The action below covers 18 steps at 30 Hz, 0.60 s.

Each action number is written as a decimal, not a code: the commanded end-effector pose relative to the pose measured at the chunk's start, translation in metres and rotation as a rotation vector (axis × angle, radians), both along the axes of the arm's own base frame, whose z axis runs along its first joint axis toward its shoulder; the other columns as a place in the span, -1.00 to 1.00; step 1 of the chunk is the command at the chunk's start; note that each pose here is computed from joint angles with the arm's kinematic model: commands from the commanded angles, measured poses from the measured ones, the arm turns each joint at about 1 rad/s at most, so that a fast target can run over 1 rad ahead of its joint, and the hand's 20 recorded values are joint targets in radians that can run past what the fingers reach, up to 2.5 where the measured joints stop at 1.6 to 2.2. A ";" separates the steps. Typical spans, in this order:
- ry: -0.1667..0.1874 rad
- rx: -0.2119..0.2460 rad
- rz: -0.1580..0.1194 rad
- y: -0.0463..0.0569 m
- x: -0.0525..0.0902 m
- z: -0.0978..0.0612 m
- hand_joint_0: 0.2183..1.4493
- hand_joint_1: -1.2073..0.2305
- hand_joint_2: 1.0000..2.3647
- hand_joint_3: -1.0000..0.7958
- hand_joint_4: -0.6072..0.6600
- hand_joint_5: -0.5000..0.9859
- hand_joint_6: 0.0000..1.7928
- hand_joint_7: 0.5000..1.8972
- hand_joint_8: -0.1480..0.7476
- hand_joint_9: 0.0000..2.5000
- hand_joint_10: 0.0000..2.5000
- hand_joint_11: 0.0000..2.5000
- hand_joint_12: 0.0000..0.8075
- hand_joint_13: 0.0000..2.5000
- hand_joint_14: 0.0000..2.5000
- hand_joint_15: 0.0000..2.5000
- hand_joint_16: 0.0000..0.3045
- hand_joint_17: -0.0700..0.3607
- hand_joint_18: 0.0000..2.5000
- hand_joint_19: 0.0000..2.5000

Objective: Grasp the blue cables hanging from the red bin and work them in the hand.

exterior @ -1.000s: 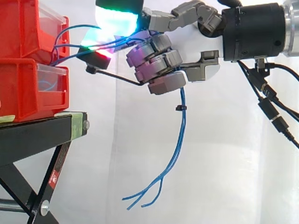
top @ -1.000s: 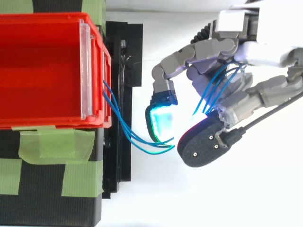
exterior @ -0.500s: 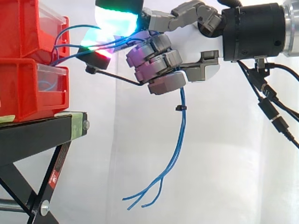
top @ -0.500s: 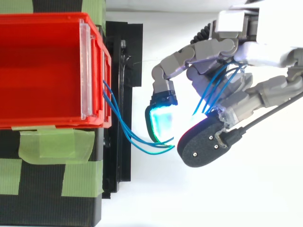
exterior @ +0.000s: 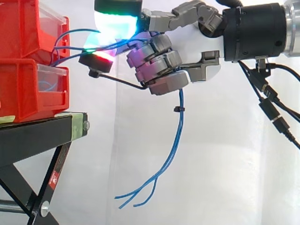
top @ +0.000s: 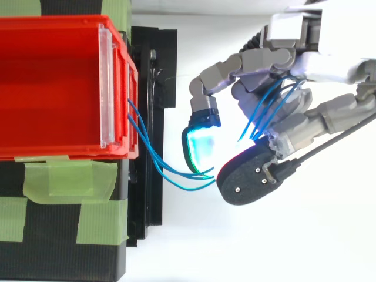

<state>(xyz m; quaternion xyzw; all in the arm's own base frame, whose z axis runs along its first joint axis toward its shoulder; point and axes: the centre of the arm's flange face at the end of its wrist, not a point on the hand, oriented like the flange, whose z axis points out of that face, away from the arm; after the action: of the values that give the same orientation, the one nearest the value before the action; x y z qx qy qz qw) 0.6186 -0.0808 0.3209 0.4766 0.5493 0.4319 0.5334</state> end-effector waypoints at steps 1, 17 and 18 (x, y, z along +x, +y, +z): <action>0.000 0.000 0.000 0.000 0.000 0.000 0.10 -0.22 -0.96 -0.24 0.21 0.11 -0.13 0.14 0.18 -0.48 1.00 0.65 0.09 -0.32 1.00 0.25 -0.67 -0.14 0.13 0.13; 0.000 0.000 0.000 0.000 0.000 0.000 0.11 -0.22 -0.96 -0.28 0.20 0.11 -0.12 0.12 0.15 -0.48 1.00 0.64 0.08 -0.33 1.00 0.27 -0.68 -0.16 0.13 0.20; 0.000 0.000 0.000 0.000 0.000 0.000 0.11 -0.22 -0.96 -0.29 0.20 0.11 -0.12 0.12 0.15 -0.48 1.00 0.63 0.08 -0.33 1.00 0.27 -0.67 -0.16 0.13 0.19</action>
<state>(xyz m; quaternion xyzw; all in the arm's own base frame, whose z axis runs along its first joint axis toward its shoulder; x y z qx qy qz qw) 0.6186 -0.0807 0.3209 0.4766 0.5493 0.4319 0.5334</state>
